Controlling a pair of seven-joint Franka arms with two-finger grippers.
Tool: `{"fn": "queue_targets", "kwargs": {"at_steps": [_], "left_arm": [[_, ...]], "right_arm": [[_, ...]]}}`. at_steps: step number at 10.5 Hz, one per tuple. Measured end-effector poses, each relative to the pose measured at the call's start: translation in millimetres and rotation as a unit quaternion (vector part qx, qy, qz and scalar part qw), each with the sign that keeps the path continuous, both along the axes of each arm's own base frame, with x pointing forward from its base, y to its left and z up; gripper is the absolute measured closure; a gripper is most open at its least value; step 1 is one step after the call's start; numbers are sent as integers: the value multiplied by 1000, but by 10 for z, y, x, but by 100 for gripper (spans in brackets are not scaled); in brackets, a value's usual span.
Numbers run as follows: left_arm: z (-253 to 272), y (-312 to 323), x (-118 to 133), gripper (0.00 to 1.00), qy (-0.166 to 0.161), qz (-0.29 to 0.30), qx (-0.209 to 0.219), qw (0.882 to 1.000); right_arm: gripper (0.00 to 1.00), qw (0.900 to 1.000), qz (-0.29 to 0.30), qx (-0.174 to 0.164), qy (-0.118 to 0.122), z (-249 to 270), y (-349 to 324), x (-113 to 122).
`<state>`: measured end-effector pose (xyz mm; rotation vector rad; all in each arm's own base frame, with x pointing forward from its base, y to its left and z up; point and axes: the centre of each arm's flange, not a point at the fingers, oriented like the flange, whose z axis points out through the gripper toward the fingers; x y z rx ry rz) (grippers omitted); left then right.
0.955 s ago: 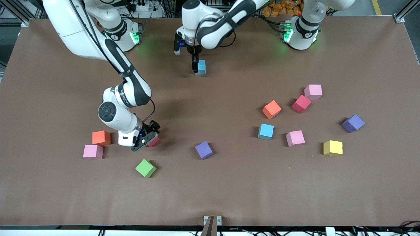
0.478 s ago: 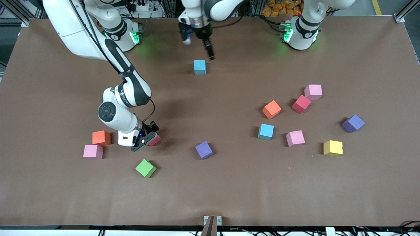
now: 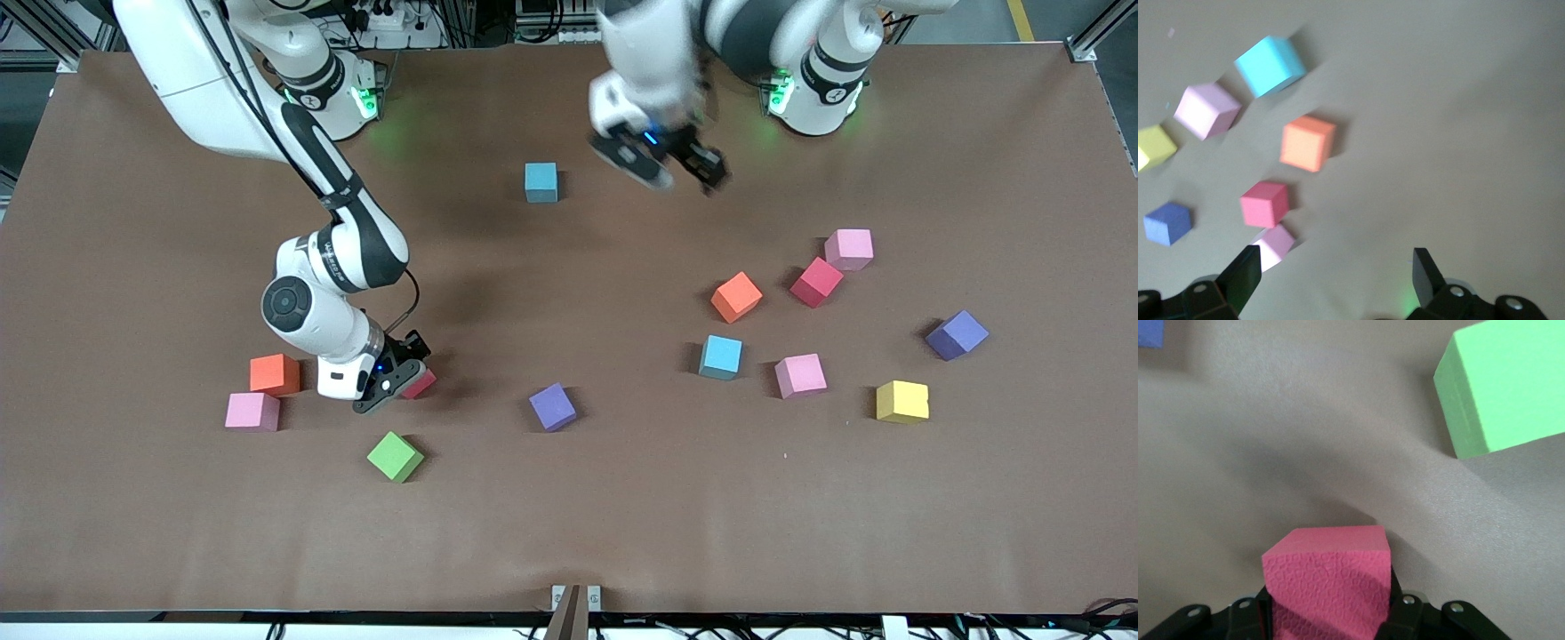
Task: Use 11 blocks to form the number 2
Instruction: 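Carry the red cube toward the cyan cube while the left gripper reaches orange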
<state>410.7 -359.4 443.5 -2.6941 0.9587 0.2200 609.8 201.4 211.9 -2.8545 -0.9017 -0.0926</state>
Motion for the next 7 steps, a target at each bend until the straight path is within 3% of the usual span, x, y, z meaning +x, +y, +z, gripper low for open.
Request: {"fn": "queue_targets", "kwargs": {"at_steps": [2,4,7], "left_arm": [[-150,686,586,0,10,42,-7,999],[-234,1412,1026,0,12,45,-23,999],[-679,1831,1056,0,-2,18,-47,999]], "right_arm": [[41,1000,-13,4,5,109,83,6],[41,1000,-1,12,12,164,300,-73],[41,996,79,8,28,501,661,-289]]}}
